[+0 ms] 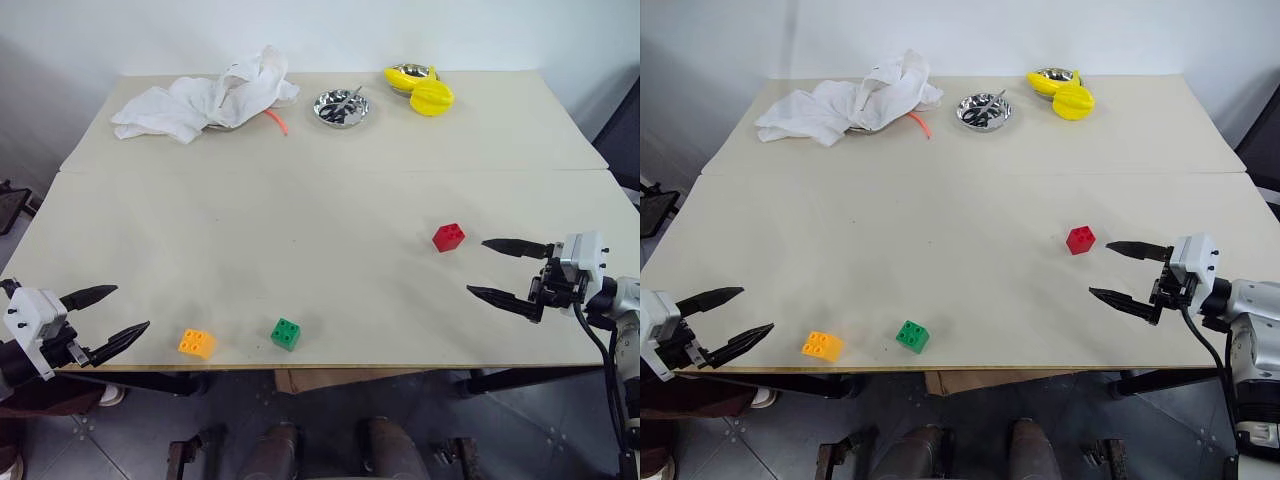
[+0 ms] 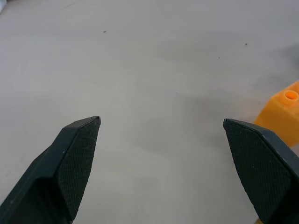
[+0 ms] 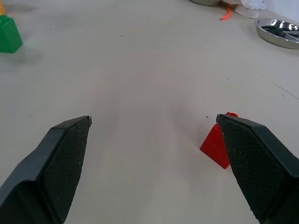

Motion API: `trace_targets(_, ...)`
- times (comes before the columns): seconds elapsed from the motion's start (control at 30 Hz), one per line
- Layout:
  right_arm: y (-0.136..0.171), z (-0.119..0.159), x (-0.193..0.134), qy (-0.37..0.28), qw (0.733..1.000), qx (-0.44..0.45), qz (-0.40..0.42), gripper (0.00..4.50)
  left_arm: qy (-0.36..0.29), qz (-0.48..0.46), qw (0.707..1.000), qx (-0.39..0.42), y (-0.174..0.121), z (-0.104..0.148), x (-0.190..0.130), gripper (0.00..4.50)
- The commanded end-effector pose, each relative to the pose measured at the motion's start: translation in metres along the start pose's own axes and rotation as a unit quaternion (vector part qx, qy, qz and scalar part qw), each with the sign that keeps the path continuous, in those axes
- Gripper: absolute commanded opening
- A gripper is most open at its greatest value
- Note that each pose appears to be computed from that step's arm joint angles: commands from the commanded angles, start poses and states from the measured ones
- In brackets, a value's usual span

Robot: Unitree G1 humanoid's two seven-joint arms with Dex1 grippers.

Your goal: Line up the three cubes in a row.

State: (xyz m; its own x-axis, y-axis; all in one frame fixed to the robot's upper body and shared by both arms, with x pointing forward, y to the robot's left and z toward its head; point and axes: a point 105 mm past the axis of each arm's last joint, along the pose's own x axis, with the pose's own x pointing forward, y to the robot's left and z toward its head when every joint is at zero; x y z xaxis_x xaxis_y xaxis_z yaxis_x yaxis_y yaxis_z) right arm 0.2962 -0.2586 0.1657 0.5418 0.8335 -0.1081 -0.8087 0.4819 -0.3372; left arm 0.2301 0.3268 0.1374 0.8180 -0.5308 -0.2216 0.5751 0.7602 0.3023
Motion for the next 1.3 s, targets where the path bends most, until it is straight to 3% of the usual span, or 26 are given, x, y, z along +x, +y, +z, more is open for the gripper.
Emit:
trace_targets(0.03, -0.006, 0.009, -0.002, -0.017, 0.999, -0.016, -0.027, 4.50, -0.022, 0.017, 1.000, 0.011, 0.004, 0.011, 0.003, 4.48)
trace_targets(0.23, -0.015, 0.005, -0.027, -0.008, 0.994, 0.003, -0.113, 4.50, -0.075, -0.032, 0.997, -0.004, -0.007, 0.029, 0.020, 4.48)
trace_targets(0.53, -0.013, -0.024, -0.089, 0.038, 0.957, 0.072, -0.277, 4.50, -0.129, -0.225, 0.965, 0.023, -0.064, 0.079, 0.058, 4.48)
trace_targets(0.8, -0.004, -0.006, -0.034, 0.032, 0.946, 0.108, -0.304, 4.50, -0.129, -0.225, 0.966, 0.016, -0.057, 0.077, 0.065, 4.48)
trace_targets(0.87, -0.003, -0.007, -0.016, 0.058, 0.944, 0.126, -0.299, 4.50, -0.130, -0.224, 0.966, 0.016, -0.057, 0.077, 0.067, 4.48)
trace_targets(1.1, -0.021, -0.013, 0.043, 0.110, 0.924, 0.166, -0.326, 4.50, -0.137, -0.217, 0.967, 0.009, -0.063, 0.079, 0.072, 4.48)
trace_targets(1.3, -0.038, -0.017, 0.064, 0.125, 0.906, 0.186, -0.358, 4.50, -0.134, -0.210, 0.969, 0.007, -0.065, 0.080, 0.067, 4.48)
